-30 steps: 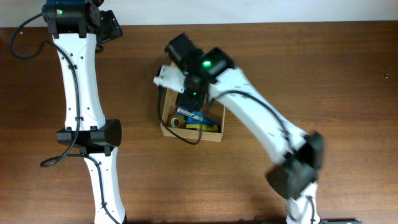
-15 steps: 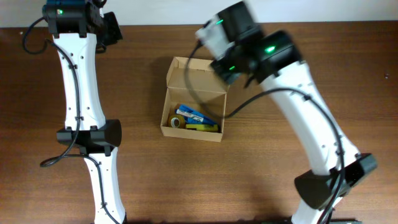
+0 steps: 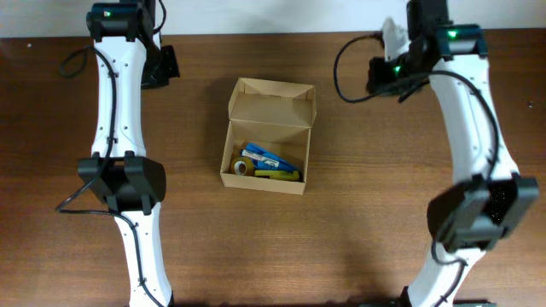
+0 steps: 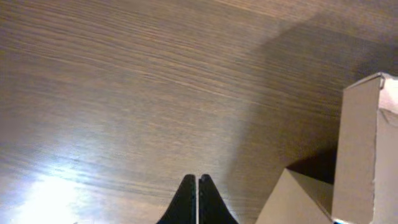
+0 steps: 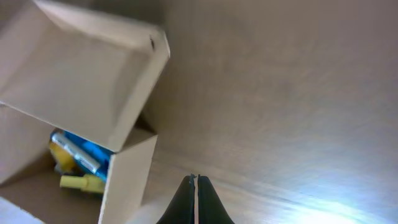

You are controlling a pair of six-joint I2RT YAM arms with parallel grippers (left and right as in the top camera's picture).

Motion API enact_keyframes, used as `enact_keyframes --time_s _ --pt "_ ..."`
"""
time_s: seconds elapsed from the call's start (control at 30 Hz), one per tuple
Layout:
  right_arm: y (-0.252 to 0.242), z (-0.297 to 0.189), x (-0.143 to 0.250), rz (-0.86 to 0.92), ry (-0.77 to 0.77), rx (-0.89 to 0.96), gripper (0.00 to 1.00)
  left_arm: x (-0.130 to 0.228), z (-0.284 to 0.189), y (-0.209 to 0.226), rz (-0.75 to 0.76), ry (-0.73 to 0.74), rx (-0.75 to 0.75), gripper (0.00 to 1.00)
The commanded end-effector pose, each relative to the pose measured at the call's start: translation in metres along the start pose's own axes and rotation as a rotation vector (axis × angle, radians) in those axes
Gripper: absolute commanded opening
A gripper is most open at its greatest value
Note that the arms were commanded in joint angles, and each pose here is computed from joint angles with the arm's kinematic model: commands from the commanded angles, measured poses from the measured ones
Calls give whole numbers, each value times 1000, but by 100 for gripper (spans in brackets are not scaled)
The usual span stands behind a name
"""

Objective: Pack container
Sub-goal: 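Bring both grippers to the box lid flaps on either side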

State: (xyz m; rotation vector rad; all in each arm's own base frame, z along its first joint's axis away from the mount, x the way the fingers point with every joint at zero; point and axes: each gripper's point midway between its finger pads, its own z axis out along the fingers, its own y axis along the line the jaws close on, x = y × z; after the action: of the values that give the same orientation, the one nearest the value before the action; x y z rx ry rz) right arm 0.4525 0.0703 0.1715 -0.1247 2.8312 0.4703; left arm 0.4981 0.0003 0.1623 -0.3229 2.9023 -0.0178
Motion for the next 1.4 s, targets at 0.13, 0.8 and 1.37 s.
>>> enact_keyframes --time_s 0.13,0.8,1.37 --pt "23 96 34 158 244 -305 4 13 23 -38 39 106 332 1" --pt "38 137 26 266 263 -519 4 63 113 -95 -111 488 1002 1" --pt "41 173 17 348 255 -644 4 55 135 -128 -135 477 1111 2"
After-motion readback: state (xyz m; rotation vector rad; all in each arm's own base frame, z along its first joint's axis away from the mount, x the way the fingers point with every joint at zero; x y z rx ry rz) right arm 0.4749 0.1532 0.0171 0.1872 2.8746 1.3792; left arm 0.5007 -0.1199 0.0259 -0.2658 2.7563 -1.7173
